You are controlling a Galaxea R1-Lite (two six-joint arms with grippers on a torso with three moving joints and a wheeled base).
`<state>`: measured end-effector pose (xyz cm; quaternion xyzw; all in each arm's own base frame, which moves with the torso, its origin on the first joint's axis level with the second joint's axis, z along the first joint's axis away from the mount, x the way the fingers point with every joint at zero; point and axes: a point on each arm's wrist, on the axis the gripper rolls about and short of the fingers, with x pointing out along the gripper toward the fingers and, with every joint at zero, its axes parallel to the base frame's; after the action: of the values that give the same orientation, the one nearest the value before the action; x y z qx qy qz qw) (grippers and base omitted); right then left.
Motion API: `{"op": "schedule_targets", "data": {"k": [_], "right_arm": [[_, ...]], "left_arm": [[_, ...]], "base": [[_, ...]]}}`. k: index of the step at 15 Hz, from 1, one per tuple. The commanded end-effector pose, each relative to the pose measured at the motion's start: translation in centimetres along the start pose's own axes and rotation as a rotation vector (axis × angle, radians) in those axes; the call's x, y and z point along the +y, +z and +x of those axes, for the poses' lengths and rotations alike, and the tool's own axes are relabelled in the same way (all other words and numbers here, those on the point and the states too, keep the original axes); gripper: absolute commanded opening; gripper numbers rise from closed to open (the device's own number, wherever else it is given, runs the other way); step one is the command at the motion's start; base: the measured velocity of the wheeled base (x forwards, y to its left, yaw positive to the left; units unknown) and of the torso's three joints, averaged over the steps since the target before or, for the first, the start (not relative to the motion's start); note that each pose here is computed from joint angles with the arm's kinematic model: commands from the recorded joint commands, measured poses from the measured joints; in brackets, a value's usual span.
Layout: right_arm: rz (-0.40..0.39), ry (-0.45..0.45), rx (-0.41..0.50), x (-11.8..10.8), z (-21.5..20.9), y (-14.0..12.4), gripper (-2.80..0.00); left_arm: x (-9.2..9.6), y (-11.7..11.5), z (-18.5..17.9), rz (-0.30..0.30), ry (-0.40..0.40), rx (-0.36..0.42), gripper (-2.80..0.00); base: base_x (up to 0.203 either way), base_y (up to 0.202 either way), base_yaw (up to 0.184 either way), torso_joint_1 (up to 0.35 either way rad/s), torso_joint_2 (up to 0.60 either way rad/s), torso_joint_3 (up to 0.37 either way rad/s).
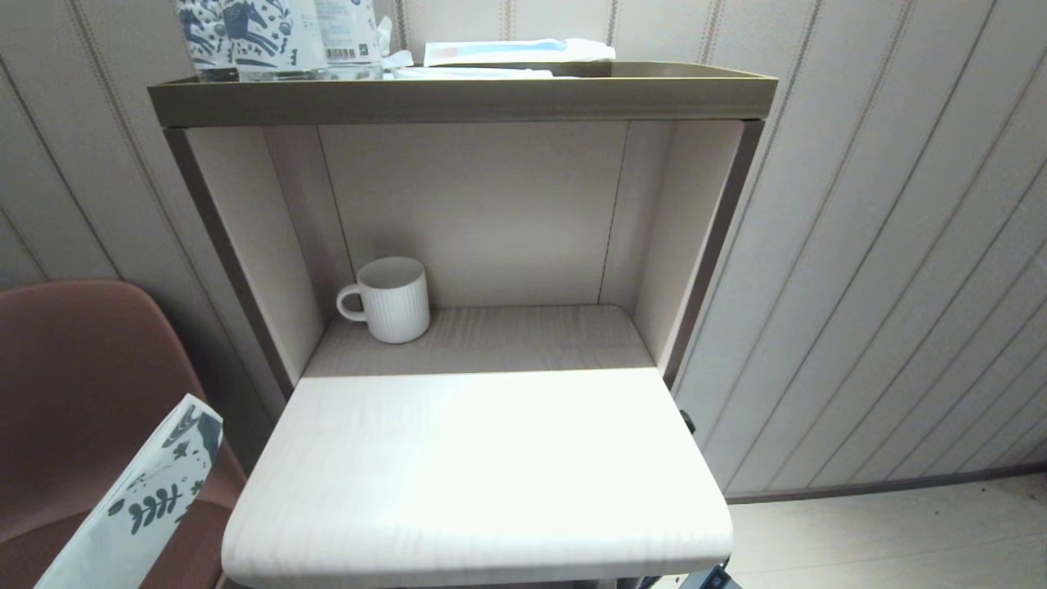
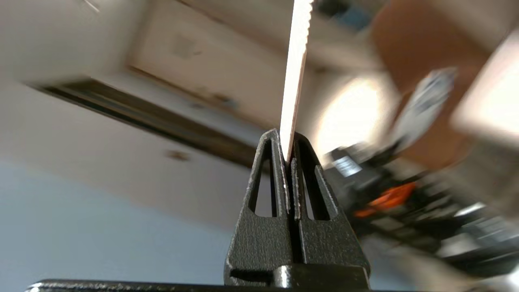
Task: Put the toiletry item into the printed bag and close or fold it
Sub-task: Place the comb into the storage bag
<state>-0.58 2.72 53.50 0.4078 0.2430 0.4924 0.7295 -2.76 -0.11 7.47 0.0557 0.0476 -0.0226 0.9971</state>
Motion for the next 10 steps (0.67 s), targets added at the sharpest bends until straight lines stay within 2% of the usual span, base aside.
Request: {"op": "schedule_targets", "data": {"k": [1, 2, 6, 7, 8, 10], "right_arm": [[-0.381, -0.091, -0.026, 0.6, 0.3, -3.3, -2.80], [-0.475, -0.107, -0.036, 1.0, 0.5, -4.6, -2.80], [-0.462, -0.150, -0.078, 0.5, 0.8, -4.0, -2.80], [-0.411, -0.151, -0.085, 0.2, 0.7, -3.5, -2.80], [-0.314, -0.148, -0.093, 0.1, 0.6, -3.0, -2.80], [-0.040, -0.129, -0.107, -0.1, 0.4, -1.3, -2.80]], "left_arm": [[0.0, 0.0, 0.0, 0.001, 0.000, 0.001, -2.80], [0.0, 0.0, 0.0, 0.001, 0.000, 0.001, -2.80], [0.0, 0.0, 0.0, 0.001, 0.000, 0.001, -2.80], [0.0, 0.0, 0.0, 0.001, 0.000, 0.001, -2.80], [0.0, 0.0, 0.0, 0.001, 0.000, 0.001, -2.80], [0.0, 0.0, 0.0, 0.001, 0.000, 0.001, -2.80]], "base": [[0.000, 0.000, 0.000, 0.000, 0.00, 0.000], [0.000, 0.000, 0.000, 0.000, 0.00, 0.000], [0.000, 0.000, 0.000, 0.000, 0.00, 0.000], [0.000, 0.000, 0.000, 0.000, 0.00, 0.000], [0.000, 0.000, 0.000, 0.000, 0.00, 0.000], [0.000, 0.000, 0.000, 0.000, 0.00, 0.000]]}}
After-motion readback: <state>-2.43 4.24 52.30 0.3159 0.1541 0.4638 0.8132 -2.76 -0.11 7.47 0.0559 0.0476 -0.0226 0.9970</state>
